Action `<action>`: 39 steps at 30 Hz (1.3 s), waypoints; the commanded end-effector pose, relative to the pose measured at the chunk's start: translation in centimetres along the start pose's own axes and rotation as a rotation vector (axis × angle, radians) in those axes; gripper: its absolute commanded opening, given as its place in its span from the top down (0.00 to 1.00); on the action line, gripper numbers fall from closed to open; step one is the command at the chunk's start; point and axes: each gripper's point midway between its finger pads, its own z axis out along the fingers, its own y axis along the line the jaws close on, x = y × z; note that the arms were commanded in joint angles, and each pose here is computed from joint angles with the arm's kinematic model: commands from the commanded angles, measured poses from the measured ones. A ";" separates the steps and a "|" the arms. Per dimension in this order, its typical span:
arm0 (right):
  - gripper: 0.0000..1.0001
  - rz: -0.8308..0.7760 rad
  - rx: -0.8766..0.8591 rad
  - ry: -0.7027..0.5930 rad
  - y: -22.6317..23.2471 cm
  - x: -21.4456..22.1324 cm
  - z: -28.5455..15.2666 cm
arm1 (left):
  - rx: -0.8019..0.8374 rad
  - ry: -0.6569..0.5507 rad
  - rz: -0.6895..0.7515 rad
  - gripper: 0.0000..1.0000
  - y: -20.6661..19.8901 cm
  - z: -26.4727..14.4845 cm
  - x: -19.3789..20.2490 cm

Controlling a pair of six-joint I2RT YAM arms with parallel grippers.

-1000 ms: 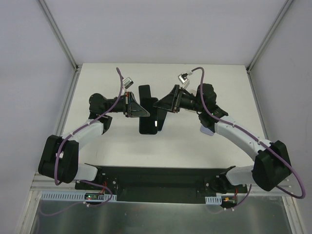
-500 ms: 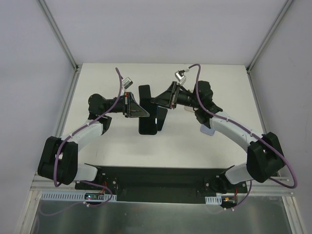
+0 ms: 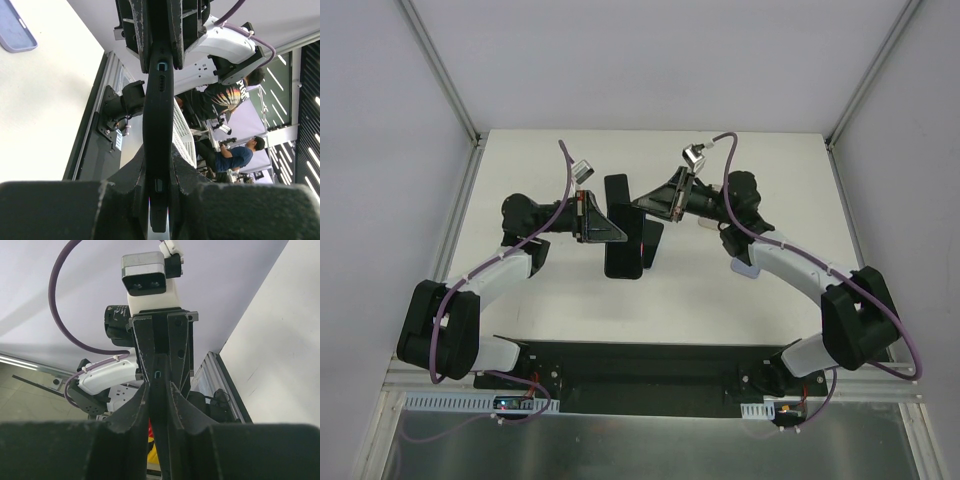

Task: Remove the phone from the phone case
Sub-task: Remove the phone case from the phone.

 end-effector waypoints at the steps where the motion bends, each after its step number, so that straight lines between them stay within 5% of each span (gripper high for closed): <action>1: 0.78 -0.031 -0.105 -0.013 2.5 -0.3 -0.7 | 0.034 -0.004 0.140 1.00 -2.1 -0.3 -0.1; 8: 0.71 -0.017 -0.101 -0.020 1.7 0.1 -1.2 | 0.035 -0.006 0.143 1.00 -2.2 -0.2 -0.3; 16: 0.81 -0.012 -0.114 -0.036 1.8 -0.5 -1.4 | 0.036 -0.006 0.143 1.00 -2.3 -0.3 -0.2; 17: 0.98 -0.015 -0.125 -0.033 2.1 -0.5 -1.4 | 0.035 -0.006 0.143 1.00 -2.3 -0.3 -0.2; 18: 0.99 -0.006 -0.148 -0.034 2.5 -0.6 -1.4 | 0.035 -0.006 0.144 1.00 -2.3 -0.3 -0.2; 24: 0.99 0.126 -0.388 -0.061 5.3 -1.5 -2.1 | 0.037 -0.002 0.167 1.00 -2.3 -0.3 -0.1; 39: 0.99 0.308 -0.443 -0.180 7.0 -1.0 -1.6 | 0.126 -0.023 0.264 1.00 -3.6 0.1 -1.6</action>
